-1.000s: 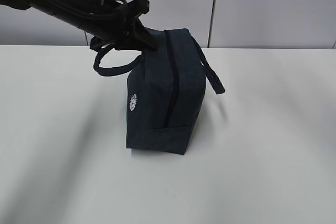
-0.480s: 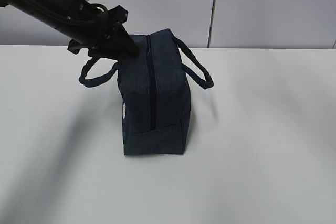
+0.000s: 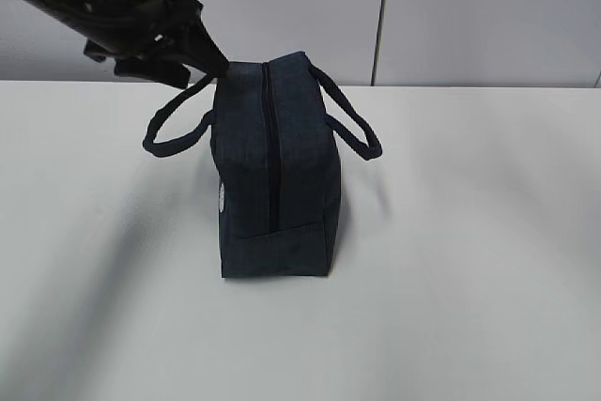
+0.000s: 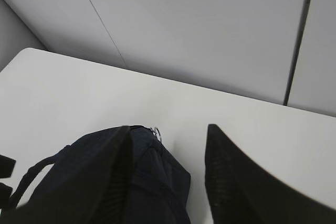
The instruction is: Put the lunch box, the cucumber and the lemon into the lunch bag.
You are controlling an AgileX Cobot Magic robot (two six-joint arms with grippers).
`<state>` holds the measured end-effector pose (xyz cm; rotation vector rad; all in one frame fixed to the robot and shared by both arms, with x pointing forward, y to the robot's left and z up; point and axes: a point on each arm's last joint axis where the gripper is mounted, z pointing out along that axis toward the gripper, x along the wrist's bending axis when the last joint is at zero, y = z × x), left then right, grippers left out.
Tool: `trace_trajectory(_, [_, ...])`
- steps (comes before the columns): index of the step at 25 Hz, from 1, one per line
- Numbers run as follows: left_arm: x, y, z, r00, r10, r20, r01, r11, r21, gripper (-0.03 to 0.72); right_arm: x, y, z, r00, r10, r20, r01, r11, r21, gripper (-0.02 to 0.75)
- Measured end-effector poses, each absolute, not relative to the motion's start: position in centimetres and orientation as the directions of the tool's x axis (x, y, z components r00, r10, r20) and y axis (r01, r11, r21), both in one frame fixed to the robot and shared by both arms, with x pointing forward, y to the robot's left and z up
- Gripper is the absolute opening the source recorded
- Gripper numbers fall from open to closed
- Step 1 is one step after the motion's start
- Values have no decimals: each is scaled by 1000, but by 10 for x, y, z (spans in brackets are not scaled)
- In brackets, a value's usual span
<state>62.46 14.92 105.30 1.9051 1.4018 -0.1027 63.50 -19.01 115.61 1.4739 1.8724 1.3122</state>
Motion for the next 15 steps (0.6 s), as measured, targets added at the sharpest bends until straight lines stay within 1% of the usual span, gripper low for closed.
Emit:
trace_trajectory(3, [615, 158, 1078, 444, 810, -384, 794, -157, 587, 443, 631, -191, 1162, -355, 908, 221, 507, -11, 862, 342])
trace_trajectory(5, [609, 166, 1093, 455, 823, -341, 767, -167, 620, 438, 623, -192, 1174, -367, 907, 209, 478, -9, 878, 342])
trace_trajectory(9, [597, 180, 1121, 463, 840, -284, 717, -166, 677, 426, 596, -198, 1211, -406, 903, 143, 372, 20, 928, 342])
trace_trajectory(15, [567, 196, 1165, 471, 861, -192, 630, -175, 757, 417, 530, -215, 1275, -423, 906, 15, 172, 64, 983, 342])
